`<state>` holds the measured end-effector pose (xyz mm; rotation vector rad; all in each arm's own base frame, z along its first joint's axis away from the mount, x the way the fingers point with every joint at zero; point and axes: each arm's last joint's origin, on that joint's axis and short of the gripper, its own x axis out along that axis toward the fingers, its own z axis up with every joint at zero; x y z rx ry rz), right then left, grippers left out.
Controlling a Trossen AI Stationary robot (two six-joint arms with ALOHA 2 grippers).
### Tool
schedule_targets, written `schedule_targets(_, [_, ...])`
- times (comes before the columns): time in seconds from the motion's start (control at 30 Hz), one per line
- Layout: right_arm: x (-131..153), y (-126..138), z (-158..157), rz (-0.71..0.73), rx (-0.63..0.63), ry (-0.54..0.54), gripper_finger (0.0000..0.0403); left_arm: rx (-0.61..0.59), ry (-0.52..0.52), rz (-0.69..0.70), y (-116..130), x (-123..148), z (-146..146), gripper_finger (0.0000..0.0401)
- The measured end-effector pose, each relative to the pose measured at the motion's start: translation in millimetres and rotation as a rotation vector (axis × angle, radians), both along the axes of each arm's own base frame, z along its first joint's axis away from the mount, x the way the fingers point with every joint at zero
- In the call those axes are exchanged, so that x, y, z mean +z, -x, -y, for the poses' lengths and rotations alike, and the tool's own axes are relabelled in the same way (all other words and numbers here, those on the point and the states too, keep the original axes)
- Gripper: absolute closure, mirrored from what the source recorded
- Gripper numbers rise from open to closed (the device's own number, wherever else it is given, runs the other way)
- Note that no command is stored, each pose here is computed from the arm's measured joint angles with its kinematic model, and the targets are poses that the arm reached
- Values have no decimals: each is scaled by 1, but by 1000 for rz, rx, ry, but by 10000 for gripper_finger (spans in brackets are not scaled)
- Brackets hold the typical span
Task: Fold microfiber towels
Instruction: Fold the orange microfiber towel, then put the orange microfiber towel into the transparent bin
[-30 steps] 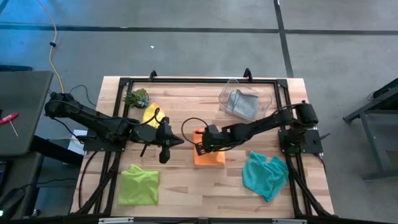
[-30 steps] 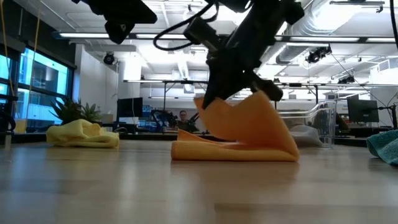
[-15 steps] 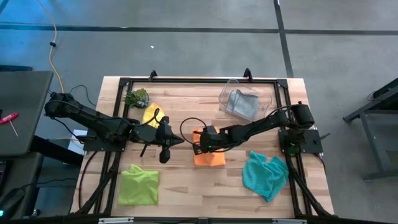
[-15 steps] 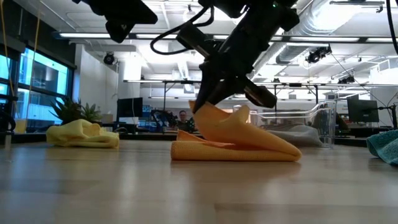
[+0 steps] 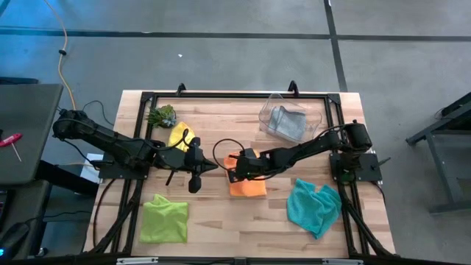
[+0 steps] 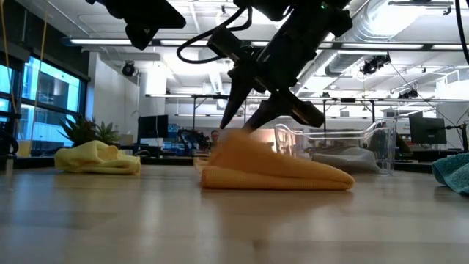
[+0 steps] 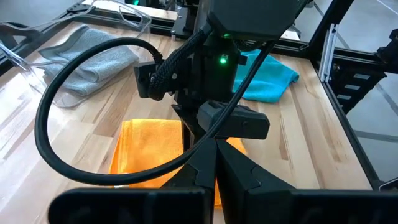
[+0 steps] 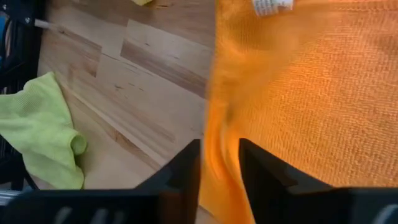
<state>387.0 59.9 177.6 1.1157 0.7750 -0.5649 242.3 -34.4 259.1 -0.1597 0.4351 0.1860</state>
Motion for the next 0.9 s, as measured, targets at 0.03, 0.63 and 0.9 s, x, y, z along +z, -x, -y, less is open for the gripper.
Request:
schedule_targets(0.03, [0, 0, 0, -1, 5, -1, 280, 0, 0, 0, 0, 0, 0, 401])
schedule_targets(0.63, [7, 93, 18, -314, 71, 58, 198, 12, 23, -48, 2, -5, 0, 401])
schedule_targets(0.9, [-28, 141, 3, -81, -26, -143, 198, 22, 44, -44, 2, -4, 0, 401])
